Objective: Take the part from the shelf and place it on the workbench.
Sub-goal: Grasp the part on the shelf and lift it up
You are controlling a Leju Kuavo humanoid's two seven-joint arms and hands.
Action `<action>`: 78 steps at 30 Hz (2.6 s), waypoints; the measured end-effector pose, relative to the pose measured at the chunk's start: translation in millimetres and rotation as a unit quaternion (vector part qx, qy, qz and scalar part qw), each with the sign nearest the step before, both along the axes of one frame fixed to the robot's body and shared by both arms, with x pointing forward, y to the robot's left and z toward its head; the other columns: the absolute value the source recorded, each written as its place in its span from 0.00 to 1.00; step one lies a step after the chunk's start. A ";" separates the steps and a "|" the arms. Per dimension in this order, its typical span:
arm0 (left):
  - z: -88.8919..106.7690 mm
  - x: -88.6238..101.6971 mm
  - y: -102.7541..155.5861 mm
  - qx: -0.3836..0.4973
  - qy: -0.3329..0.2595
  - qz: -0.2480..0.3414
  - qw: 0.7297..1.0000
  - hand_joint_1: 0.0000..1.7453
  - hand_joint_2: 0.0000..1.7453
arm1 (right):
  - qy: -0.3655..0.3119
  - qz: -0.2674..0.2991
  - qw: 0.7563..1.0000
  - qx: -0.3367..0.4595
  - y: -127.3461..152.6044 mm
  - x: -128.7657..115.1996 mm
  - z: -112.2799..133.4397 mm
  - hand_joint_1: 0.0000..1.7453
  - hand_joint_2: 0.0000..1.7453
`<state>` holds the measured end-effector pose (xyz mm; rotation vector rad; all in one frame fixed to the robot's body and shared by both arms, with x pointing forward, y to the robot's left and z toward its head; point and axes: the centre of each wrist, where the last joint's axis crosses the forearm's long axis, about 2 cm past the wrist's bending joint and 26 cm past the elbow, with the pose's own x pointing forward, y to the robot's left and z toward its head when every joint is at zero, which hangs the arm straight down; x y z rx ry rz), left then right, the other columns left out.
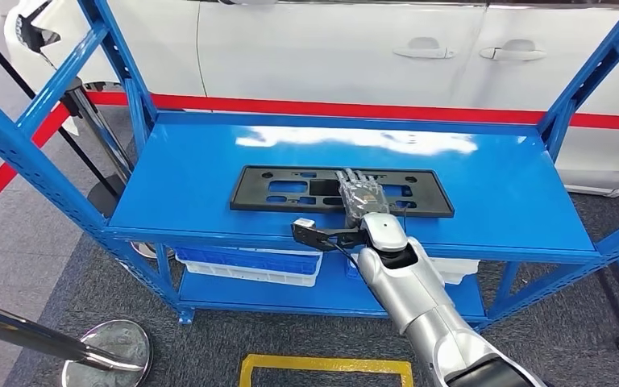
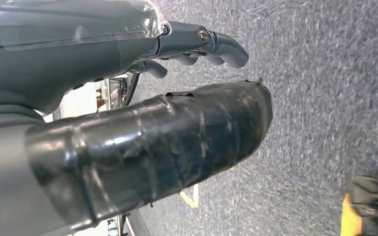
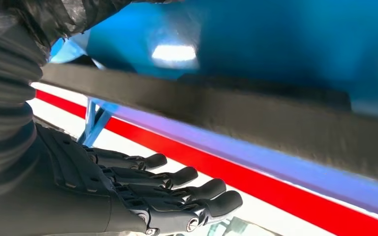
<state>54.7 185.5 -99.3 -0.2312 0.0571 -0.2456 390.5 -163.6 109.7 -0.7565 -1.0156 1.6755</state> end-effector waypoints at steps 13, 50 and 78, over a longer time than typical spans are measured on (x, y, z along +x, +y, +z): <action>0.0 -0.7 -0.7 -0.001 0.001 -0.003 1.000 0.00 0.00 | 0.005 0.000 1.000 -0.002 -0.4 -2.4 -3.7 0.02 1.00; -0.2 0.4 1.2 0.007 -0.007 0.001 1.000 0.00 0.75 | 0.031 -0.005 0.999 -0.011 -5.6 0.8 -4.2 1.00 1.00; 1.1 -3.7 -7.8 0.016 0.022 0.005 1.000 0.00 1.00 | -0.147 0.063 0.973 0.166 16.2 -19.0 45.5 1.00 1.00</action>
